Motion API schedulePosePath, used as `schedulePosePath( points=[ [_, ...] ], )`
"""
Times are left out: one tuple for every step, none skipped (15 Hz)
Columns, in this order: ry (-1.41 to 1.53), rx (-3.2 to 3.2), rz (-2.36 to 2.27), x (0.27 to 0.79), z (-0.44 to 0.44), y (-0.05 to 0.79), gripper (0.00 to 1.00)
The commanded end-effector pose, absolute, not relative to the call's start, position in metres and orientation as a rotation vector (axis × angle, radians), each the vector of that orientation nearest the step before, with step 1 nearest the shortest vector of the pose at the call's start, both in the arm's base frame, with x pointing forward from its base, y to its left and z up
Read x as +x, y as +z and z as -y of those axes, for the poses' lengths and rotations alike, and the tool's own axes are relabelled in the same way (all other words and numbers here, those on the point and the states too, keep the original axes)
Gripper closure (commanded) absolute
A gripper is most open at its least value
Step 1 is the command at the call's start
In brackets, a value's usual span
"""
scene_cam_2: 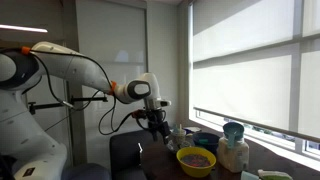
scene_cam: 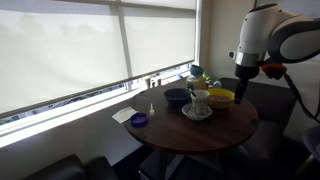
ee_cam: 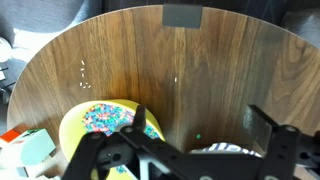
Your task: Remove the green block from the blue bowl and put it on the table
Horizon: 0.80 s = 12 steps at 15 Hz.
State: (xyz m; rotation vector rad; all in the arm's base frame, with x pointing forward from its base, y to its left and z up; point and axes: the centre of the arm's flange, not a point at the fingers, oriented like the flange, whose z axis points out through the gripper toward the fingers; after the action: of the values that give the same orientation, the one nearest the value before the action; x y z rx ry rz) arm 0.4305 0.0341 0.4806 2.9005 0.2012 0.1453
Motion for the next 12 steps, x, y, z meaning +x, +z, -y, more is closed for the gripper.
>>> schedulePosePath(
  points=[
    [0.145,2.901,-0.201,0.430,-0.034,0.481,0.00],
    [0.145,2.901,-0.201,0.430,-0.034,0.481,0.00],
    [0.145,2.901,-0.201,0.430,-0.034,0.481,0.00],
    [0.145,2.901,-0.201,0.430,-0.034,0.481,0.00],
    [0.179,2.911,-0.127,0.437,-0.035,0.484,0.00],
    [0.245,2.965,-0.011,0.445,-0.031,0.500,0.00],
    [0.282,2.976,0.040,0.450,-0.024,0.519,0.00],
    [0.313,2.989,0.103,0.453,-0.015,0.537,0.00],
    [0.345,3.005,0.167,0.460,0.003,0.563,0.00],
    [0.386,3.013,0.231,0.468,0.020,0.583,0.00],
    [0.427,3.019,0.301,0.485,0.036,0.598,0.00],
    [0.480,3.017,0.374,0.502,0.048,0.612,0.00]
  ],
)
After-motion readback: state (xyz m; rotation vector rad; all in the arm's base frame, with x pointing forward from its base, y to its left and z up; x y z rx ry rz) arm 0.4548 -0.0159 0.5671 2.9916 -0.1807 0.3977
